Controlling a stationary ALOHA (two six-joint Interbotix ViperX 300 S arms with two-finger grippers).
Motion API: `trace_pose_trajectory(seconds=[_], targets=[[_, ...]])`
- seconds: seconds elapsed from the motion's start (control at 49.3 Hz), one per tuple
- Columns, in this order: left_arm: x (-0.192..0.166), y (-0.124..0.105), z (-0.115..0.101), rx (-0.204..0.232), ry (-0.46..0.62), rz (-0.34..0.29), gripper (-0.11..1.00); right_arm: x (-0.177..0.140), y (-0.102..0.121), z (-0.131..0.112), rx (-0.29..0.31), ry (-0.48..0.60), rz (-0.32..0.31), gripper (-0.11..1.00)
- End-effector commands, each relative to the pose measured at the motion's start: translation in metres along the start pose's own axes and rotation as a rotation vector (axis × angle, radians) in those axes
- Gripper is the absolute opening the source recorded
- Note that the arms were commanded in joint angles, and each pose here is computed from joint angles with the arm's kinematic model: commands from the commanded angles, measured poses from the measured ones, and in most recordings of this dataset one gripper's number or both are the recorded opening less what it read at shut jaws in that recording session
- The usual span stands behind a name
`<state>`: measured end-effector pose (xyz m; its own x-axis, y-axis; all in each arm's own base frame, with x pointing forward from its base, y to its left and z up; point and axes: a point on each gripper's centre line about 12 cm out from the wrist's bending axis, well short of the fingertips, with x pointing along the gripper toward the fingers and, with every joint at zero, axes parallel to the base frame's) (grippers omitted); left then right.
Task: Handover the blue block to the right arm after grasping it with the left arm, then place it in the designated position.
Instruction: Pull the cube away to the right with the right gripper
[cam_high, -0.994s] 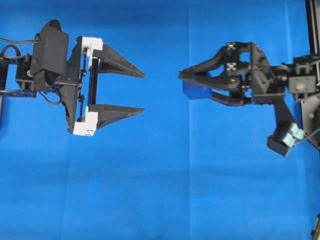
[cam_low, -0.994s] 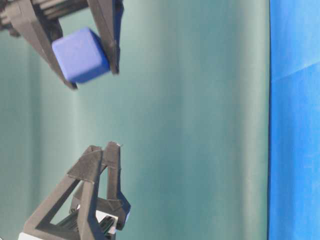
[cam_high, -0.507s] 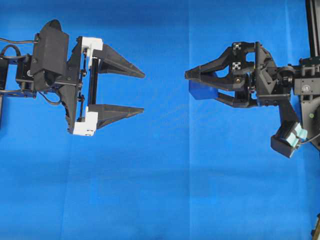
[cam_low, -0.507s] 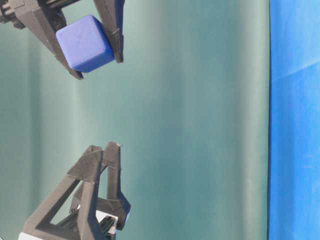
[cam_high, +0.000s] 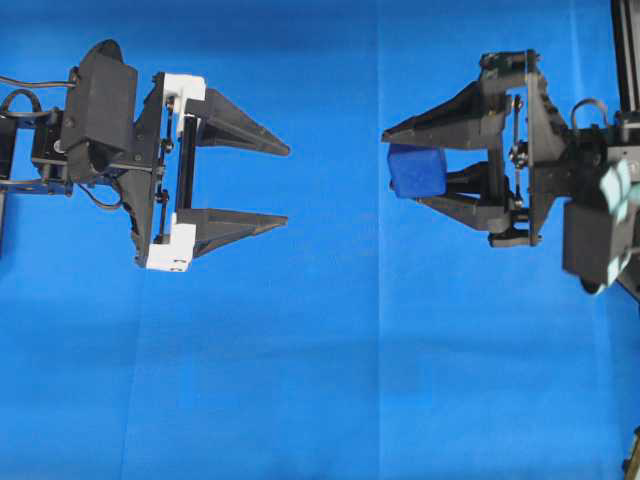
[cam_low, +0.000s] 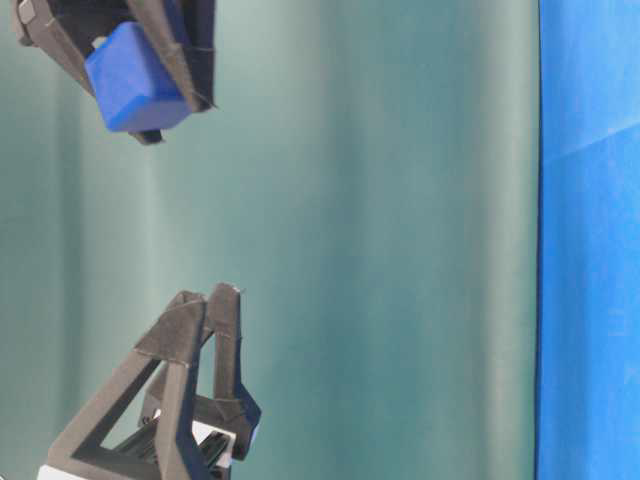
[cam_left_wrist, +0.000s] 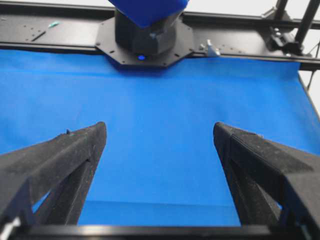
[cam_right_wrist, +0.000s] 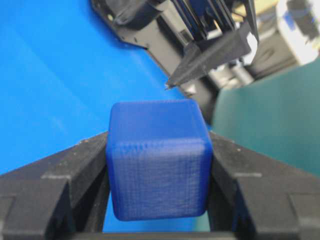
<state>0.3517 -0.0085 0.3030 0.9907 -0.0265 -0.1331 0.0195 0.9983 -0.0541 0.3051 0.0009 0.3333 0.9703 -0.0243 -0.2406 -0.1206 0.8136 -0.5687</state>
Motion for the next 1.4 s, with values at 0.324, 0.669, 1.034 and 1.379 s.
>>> trace_pose_trajectory(seconds=[0.324,0.669,1.034,1.379], targets=[[-0.003,-0.001,0.012,0.003,-0.04,-0.002,0.92,-0.005,-0.004,-0.005,0.487,0.077,-0.028,0.43],[-0.003,-0.001,0.013,0.006,-0.041,-0.002,0.92,-0.005,-0.002,-0.008,0.583,0.112,-0.034,0.43],[-0.003,-0.001,0.013,0.006,-0.043,-0.002,0.92,-0.005,-0.002,-0.008,0.583,0.118,-0.037,0.43],[-0.003,-0.001,0.013,0.006,-0.043,-0.002,0.92,-0.005,-0.002,-0.009,0.584,0.124,-0.038,0.43]])
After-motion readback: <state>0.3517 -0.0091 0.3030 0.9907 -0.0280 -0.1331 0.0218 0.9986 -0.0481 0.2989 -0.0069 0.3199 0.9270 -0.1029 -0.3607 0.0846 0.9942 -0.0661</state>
